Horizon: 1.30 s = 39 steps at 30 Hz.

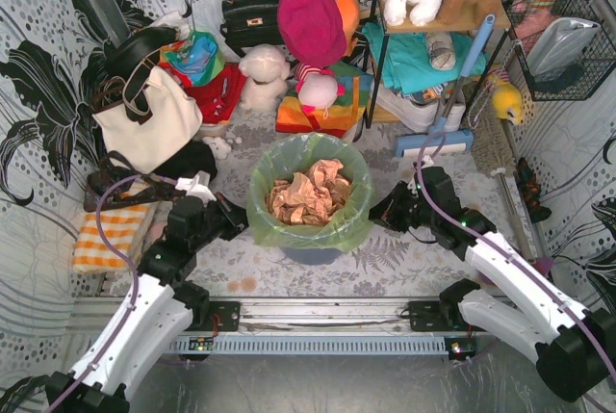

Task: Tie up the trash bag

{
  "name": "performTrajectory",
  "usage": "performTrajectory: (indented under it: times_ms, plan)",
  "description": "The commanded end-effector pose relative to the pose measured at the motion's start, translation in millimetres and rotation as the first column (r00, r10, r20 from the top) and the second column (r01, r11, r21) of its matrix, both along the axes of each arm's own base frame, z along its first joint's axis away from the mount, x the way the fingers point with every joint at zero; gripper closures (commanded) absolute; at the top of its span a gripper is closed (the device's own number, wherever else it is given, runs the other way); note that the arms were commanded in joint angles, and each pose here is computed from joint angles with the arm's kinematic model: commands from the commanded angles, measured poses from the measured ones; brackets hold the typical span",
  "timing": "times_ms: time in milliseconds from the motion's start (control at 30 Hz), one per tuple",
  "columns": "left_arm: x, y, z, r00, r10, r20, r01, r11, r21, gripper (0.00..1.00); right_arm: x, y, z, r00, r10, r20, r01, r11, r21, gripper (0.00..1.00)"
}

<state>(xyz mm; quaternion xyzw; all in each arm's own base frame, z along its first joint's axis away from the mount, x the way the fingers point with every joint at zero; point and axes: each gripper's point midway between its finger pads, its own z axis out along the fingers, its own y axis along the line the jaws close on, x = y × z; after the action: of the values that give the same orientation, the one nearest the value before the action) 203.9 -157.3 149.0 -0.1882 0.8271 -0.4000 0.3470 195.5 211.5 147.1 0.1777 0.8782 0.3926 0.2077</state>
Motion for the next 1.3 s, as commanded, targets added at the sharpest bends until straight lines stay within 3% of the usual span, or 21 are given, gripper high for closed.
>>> performTrajectory:
  times_ms: [0, 200, 433, 600, 1267]
  plan:
    - [1.8, 7.4, 32.8, 0.995, 0.030, 0.099, -0.031, 1.000, 0.004, 1.00, 15.0, -4.5, 31.9, 0.990, -0.046, 0.130, 0.043, 0.999, 0.023, 1.00]
    - [-7.0, 7.3, 60.4, 0.990, 0.019, 0.141, -0.015, 1.000, -0.027, 1.00, 34.1, -0.8, 39.5, 0.985, -0.003, 0.170, 0.014, 0.998, -0.061, 1.00]
    - [-16.9, -3.6, 69.9, 0.984, -0.055, 0.169, 0.067, 0.996, -0.065, 1.00, 63.9, 24.2, 54.4, 0.980, 0.047, 0.193, -0.039, 0.998, -0.043, 1.00]
    - [-14.9, 0.8, 75.9, 0.983, -0.027, 0.182, 0.038, 0.997, -0.060, 1.00, 75.8, 29.0, 61.6, 0.977, 0.064, 0.203, -0.053, 0.997, -0.060, 1.00]
    - [-31.8, 3.1, 123.7, 0.954, -0.039, 0.296, 0.072, 0.992, -0.101, 1.00, 24.6, -8.1, 82.8, 0.973, 0.016, 0.229, -0.005, 0.999, -0.051, 1.00]
